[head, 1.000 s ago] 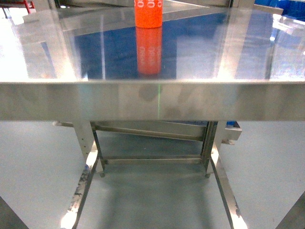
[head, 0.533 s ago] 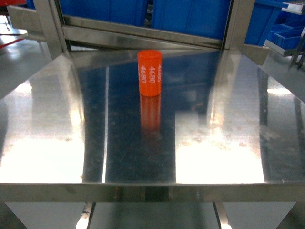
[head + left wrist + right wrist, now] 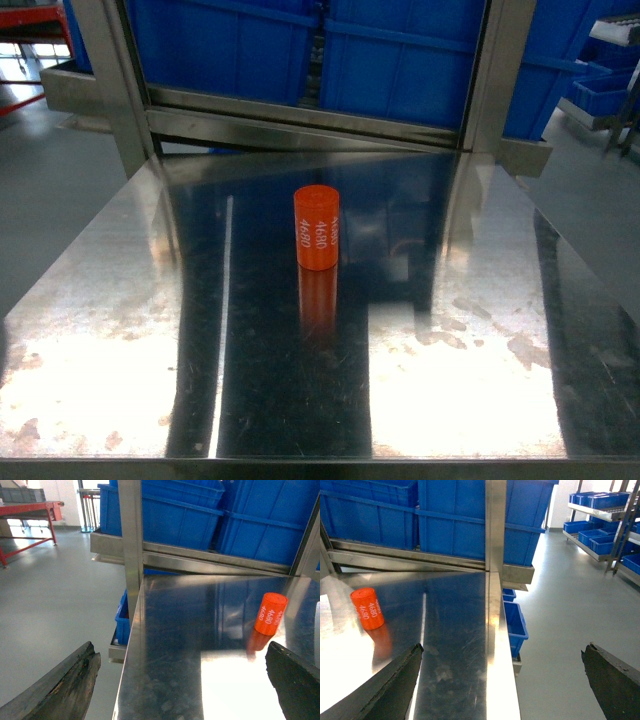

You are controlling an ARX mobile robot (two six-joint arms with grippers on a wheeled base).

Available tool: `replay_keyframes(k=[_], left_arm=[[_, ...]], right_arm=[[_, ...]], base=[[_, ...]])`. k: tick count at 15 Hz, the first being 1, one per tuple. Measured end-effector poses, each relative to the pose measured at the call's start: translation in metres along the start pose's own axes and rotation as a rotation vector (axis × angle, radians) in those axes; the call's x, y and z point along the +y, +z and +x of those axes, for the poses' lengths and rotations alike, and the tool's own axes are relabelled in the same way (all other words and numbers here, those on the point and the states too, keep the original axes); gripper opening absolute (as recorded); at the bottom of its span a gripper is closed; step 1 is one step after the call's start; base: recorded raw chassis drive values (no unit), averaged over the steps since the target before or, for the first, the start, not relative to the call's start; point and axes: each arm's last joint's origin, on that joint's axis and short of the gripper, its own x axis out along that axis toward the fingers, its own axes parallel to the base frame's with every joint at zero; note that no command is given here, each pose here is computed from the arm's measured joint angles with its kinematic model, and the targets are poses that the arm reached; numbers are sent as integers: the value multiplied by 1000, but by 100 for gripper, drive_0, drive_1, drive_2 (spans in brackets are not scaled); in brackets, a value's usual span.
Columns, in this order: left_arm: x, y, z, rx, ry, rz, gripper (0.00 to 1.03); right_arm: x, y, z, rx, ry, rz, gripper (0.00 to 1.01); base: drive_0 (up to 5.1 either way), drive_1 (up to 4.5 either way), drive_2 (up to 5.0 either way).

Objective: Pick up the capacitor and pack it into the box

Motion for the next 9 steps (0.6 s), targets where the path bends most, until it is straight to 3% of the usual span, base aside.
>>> replay_keyframes(k=[9], left_arm=[[0,0,0,0,0,0,98]], right_arm=[[0,0,0,0,0,0,98]], base=[[0,0,0]])
